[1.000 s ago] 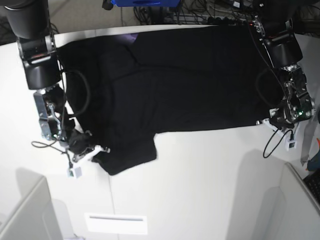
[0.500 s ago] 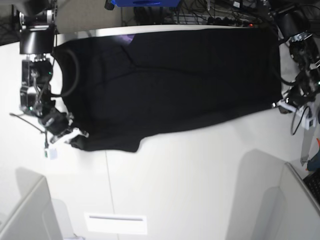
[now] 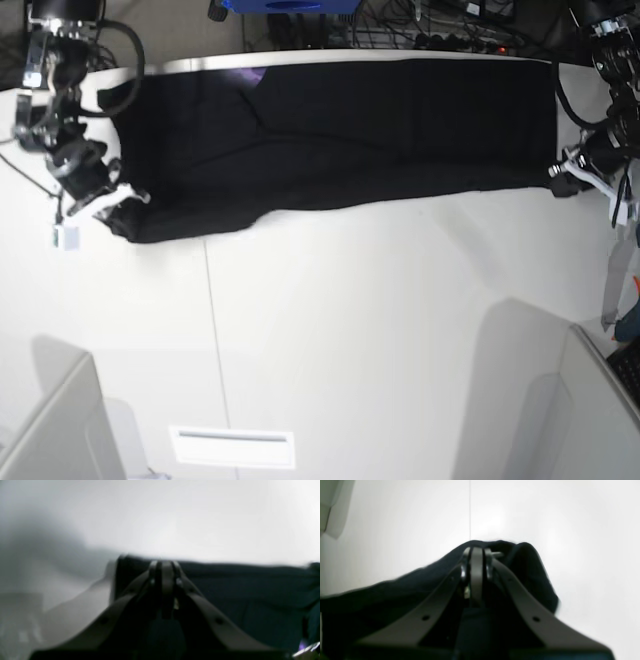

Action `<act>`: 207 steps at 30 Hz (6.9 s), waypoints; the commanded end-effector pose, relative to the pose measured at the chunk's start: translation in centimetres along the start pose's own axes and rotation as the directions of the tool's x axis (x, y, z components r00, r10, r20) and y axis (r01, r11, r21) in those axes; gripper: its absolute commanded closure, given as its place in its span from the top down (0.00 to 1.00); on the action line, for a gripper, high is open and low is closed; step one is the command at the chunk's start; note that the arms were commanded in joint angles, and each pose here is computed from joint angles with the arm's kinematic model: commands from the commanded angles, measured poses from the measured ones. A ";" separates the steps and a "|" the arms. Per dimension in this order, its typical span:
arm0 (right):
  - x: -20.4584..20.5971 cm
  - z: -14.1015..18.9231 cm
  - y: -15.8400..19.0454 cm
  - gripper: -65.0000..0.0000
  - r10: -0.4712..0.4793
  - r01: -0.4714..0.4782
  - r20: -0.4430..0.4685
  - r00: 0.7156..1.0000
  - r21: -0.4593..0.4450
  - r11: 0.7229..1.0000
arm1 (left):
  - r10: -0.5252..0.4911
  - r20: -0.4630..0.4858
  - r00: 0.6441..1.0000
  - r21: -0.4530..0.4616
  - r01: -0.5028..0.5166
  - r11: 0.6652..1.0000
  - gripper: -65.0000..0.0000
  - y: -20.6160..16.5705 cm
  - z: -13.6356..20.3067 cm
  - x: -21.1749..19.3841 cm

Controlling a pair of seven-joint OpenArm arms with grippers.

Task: Fold the T-shirt properly
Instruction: 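Fold both side edges inward with both grippers toward the shirt's middle, then release the folded sides and reposition both grippers on the strip, then grasp the hem end of the strip with the left gripper, then fold the hem end over toward the right gripper with the left gripper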

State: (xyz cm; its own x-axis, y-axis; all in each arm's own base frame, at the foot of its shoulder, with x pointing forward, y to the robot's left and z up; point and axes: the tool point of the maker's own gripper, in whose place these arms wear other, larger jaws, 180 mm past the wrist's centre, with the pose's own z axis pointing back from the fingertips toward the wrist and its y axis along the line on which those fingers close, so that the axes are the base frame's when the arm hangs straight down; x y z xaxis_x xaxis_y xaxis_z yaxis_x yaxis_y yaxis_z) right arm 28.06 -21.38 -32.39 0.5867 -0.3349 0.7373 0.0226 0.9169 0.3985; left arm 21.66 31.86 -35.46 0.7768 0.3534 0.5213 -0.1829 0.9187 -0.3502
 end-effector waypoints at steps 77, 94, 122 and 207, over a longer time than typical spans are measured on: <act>-10.5 -2.6 -6.2 0.00 -0.208 0.185 -0.188 0.960 -0.129 0.974 | -0.043 -0.253 0.966 0.180 0.091 0.979 0.00 0.9 -6.1 -9.0; -1.5 -3.4 -1.8 0.00 -0.072 0.070 -0.066 0.995 -0.030 0.997 | -0.135 0.047 0.990 0.159 0.126 0.979 0.00 -3.6 -3.4 4.6; -2.3 -0.6 1.5 0.00 0.063 -0.058 -0.086 0.994 0.058 0.997 | 0.184 0.047 0.982 0.029 -0.185 0.982 0.73 0.0 -8.8 -1.2; -3.1 -0.5 1.1 0.00 0.050 -0.045 -0.110 0.993 0.046 0.998 | -0.248 -0.093 0.964 -0.322 0.207 0.924 0.00 -30.3 -12.0 -5.6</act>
State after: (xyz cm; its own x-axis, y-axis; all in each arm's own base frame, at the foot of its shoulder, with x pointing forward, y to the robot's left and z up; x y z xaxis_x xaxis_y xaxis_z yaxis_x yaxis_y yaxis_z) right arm 25.84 -18.96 -35.65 0.7064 -0.2625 0.6573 -0.0238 0.9194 0.3927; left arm 28.85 0.53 -38.69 0.8778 0.0810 0.4721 0.1620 0.8773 -0.4518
